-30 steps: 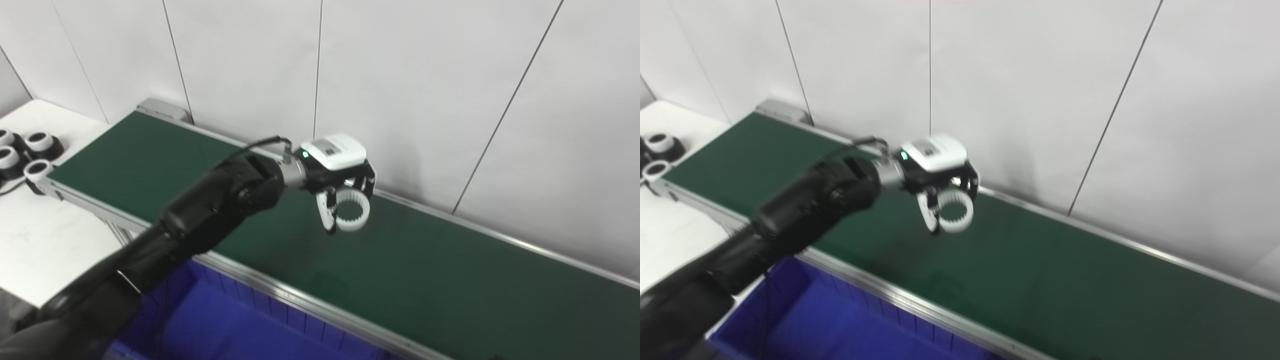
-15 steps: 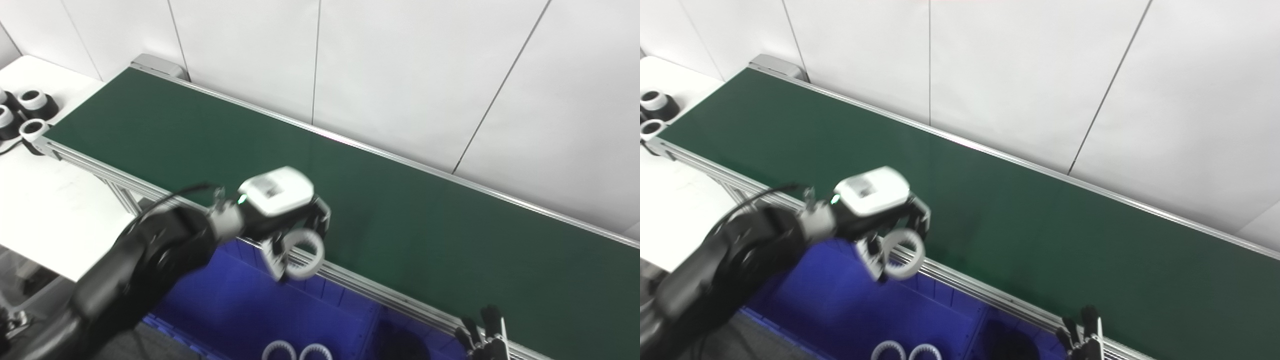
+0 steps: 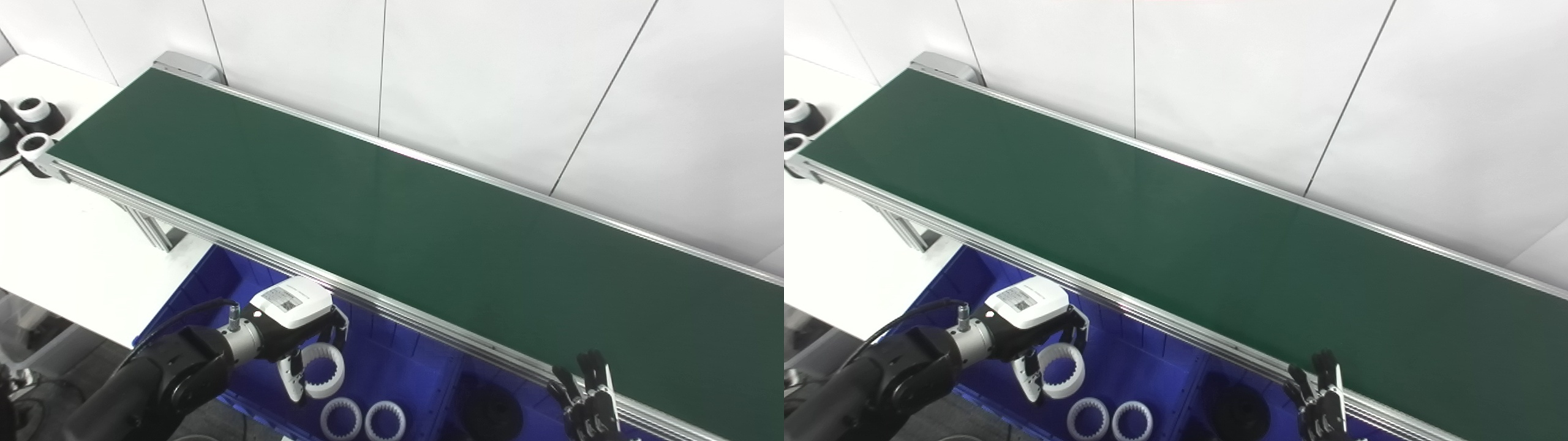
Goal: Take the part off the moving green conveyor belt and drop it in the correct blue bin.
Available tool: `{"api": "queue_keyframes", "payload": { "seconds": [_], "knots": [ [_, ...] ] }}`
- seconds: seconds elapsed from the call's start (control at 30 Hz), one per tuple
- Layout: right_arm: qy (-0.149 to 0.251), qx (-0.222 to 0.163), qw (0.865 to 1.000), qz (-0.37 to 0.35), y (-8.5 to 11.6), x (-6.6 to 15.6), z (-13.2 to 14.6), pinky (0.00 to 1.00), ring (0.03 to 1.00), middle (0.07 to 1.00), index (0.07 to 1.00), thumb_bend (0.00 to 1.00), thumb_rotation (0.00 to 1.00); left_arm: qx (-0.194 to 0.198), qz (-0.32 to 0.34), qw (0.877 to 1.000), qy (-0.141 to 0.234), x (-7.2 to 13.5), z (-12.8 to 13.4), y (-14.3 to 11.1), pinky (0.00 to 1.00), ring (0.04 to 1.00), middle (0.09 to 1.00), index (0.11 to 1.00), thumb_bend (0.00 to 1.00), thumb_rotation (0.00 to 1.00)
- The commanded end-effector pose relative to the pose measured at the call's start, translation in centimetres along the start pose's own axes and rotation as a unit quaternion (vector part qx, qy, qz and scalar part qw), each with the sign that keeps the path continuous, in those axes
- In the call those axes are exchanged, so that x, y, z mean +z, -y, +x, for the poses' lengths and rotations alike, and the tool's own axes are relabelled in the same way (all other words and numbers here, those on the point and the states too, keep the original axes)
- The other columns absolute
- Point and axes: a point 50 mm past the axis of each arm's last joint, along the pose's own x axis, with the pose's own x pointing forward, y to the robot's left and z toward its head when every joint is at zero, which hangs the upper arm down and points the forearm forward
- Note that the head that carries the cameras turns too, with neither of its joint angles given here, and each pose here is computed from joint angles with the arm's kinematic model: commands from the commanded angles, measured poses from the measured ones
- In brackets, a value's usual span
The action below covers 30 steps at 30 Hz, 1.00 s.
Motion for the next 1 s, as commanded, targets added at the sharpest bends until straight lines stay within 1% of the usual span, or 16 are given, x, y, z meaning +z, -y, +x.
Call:
{"api": "queue_keyframes", "payload": {
  "seconds": [0.0,0.03,0.07,0.13,0.17,0.23,0.43,0.53,0.6,0.67,0.7,0.83,0.87,0.9,0.93,0.97],
  "knots": [
    [0.015,0.0,1.0,0.002,-0.5,0.9,0.2,0.86,0.903,0.98,0.994,0.91,1.0,0.018,0.021,1.0,0.011,0.5,0.1,-1.8,0.53,0.597,0.646,0.65,0.74,0.08],
    [0.015,-0.001,1.0,0.001,-0.5,0.9,0.2,0.86,0.906,0.983,0.993,0.91,1.0,0.013,0.028,0.999,0.011,0.6,0.0,-1.9,0.76,0.799,0.843,0.814,0.9,0.31],
    [0.015,-0.003,1.0,-0.001,-0.5,0.9,0.2,0.86,0.906,0.983,0.993,0.91,1.0,0.013,0.034,0.999,0.009,0.9,-0.2,-2.2,0.77,0.813,0.856,0.825,0.91,0.33],
    [0.016,-0.005,1.0,-0.003,-0.6,1.0,0.2,0.86,0.909,0.983,0.991,0.91,1.0,0.022,0.043,0.999,0.005,1.5,-0.8,-2.8,0.95,0.945,0.97,0.929,0.95,0.48],
    [0.016,-0.006,1.0,-0.002,-0.6,1.0,0.3,0.86,0.911,0.984,0.991,0.91,1.0,0.028,0.046,0.999,0.002,1.7,-1.0,-3.0,0.97,0.972,0.985,0.958,0.95,0.52],
    [0.017,-0.007,1.0,0.001,-0.6,1.0,0.3,0.87,0.914,0.985,0.989,0.9,1.0,0.04,0.046,0.998,-0.003,2.2,-1.5,-3.3,0.99,0.995,0.997,0.992,0.96,0.57],
    [0.02,-0.009,1.0,-0.002,-0.7,1.1,0.5,0.87,0.909,0.982,0.983,0.89,1.0,0.078,0.008,0.997,-0.004,3.6,-3.0,-4.0,1.0,1.0,1.0,1.0,0.97,0.62],
    [0.023,-0.01,1.0,-0.004,-0.8,1.0,0.6,0.86,0.91,0.982,0.983,0.89,1.0,0.101,-0.017,0.995,0.006,4.0,-3.5,-4.3,1.0,1.0,1.0,1.0,0.96,0.63],
    [0.027,-0.011,1.0,-0.005,-1.0,0.8,0.8,0.86,0.91,0.981,0.983,0.89,1.0,0.121,-0.071,0.99,0.026,4.4,-4.0,-4.7,1.0,1.0,1.0,1.0,0.94,0.64],
    [0.033,-0.013,0.999,-0.009,-1.4,0.5,1.1,0.86,0.908,0.98,0.983,0.88,1.0,0.155,-0.144,0.976,0.061,4.9,-4.4,-5.2,1.0,1.0,1.0,1.0,0.9,0.64],
    [0.038,-0.015,0.999,-0.014,-1.7,0.3,1.3,0.86,0.908,0.98,0.983,0.87,1.0,0.171,-0.183,0.965,0.079,5.1,-4.5,-5.4,1.0,1.0,1.0,1.0,0.89,0.64],
    [0.048,-0.028,0.998,-0.026,-3.1,-0.5,2.0,0.87,0.907,0.981,0.983,0.84,1.0,0.217,-0.327,0.91,0.134,5.8,-4.8,-5.7,1.0,1.0,1.0,1.0,0.82,0.63],
    [0.051,-0.038,0.998,-0.031,-3.5,-0.7,2.2,0.87,0.908,0.982,0.986,0.83,1.0,0.225,-0.381,0.884,0.149,6.4,-4.5,-5.4,1.0,1.0,1.0,1.0,0.81,0.64],
    [0.053,-0.044,0.997,-0.034,-3.8,-0.8,2.4,0.88,0.908,0.982,0.99,0.83,1.0,0.229,-0.417,0.865,0.158,6.8,-4.3,-5.2,1.0,1.0,1.0,1.0,0.79,0.67],
    [0.056,-0.052,0.996,-0.038,-4.2,-0.9,2.6,0.91,0.923,0.991,0.996,0.82,1.0,0.234,-0.445,0.849,0.163,7.1,-4.0,-4.9,1.0,1.0,1.0,1.0,0.76,0.79],
    [0.061,-0.061,0.995,-0.041,-4.4,-0.9,2.7,0.91,0.926,0.993,0.997,0.81,1.0,0.236,-0.474,0.832,0.166,7.6,-3.5,-4.5,1.0,1.0,1.0,1.0,0.76,0.81]
  ]
}}
